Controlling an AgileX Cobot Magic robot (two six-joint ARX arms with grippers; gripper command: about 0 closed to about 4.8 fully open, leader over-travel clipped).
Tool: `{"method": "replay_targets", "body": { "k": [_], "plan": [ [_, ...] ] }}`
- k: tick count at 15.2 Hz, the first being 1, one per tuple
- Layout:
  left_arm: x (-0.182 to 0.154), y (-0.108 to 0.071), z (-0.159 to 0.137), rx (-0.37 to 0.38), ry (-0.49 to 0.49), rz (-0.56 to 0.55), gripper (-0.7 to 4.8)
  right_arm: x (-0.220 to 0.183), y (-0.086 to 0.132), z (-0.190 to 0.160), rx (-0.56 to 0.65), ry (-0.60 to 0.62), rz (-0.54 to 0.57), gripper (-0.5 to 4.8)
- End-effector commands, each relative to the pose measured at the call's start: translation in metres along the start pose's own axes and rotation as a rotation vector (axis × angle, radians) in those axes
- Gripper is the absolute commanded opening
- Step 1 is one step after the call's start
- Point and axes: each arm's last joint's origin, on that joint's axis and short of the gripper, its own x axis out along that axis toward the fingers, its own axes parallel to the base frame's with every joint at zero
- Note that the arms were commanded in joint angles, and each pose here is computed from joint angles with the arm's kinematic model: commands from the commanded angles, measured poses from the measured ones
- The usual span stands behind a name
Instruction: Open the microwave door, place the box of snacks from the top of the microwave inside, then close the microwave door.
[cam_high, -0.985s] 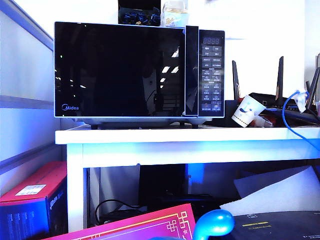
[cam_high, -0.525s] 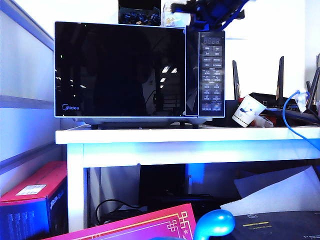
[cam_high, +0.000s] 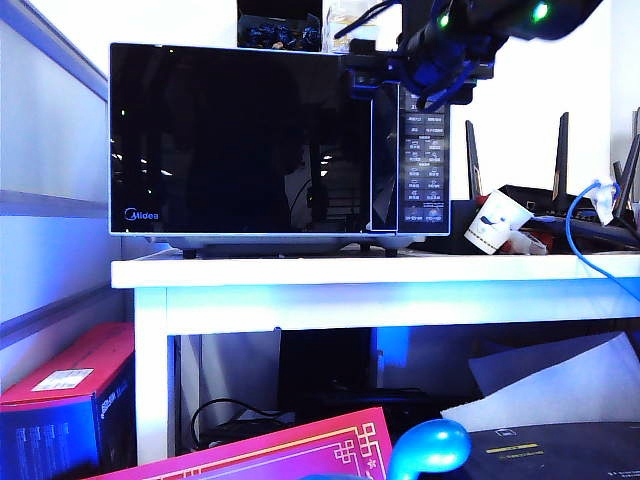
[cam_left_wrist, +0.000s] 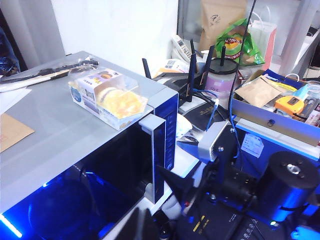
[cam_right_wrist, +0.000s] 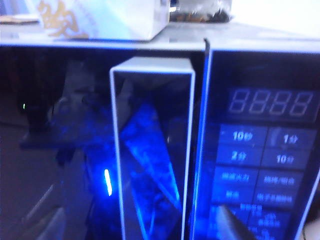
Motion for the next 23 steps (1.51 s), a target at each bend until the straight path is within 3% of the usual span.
{"method": "replay_targets", "body": {
  "k": [1, 9, 11, 13, 14, 18, 23],
  "plan": [
    [-0.002, -0.001, 0.003, 0.014, -0.024, 0.000, -0.06, 0.008, 0.002, -0.010, 0.019, -0.054, -0.001, 3.63],
    [-0.002, -0.001, 0.002, 0.011, -0.017, -0.001, -0.06, 0.041, -0.003, -0.019, 0.036, -0.060, -0.031, 3.62],
    [-0.002, -0.001, 0.002, 0.011, -0.017, 0.000, -0.06, 0.042, -0.005, -0.019, 0.036, -0.061, -0.033, 2.68],
    [-0.002, -0.001, 0.002, 0.011, -0.017, 0.000, -0.06, 0.043, -0.007, -0.019, 0.034, -0.059, -0.010, 2.20],
    [-0.002, -0.001, 0.002, 0.011, -0.017, 0.000, -0.06, 0.043, -0.006, -0.019, 0.033, -0.057, 0.009, 1.64],
    [-0.002, -0.001, 0.002, 0.011, -0.016, 0.000, -0.06, 0.041, -0.007, -0.012, 0.031, -0.050, 0.009, 1.65],
    [-0.002, -0.001, 0.002, 0.010, -0.017, -0.001, -0.06, 0.024, -0.008, 0.023, 0.029, -0.037, 0.013, 1.66]
  ]
}}
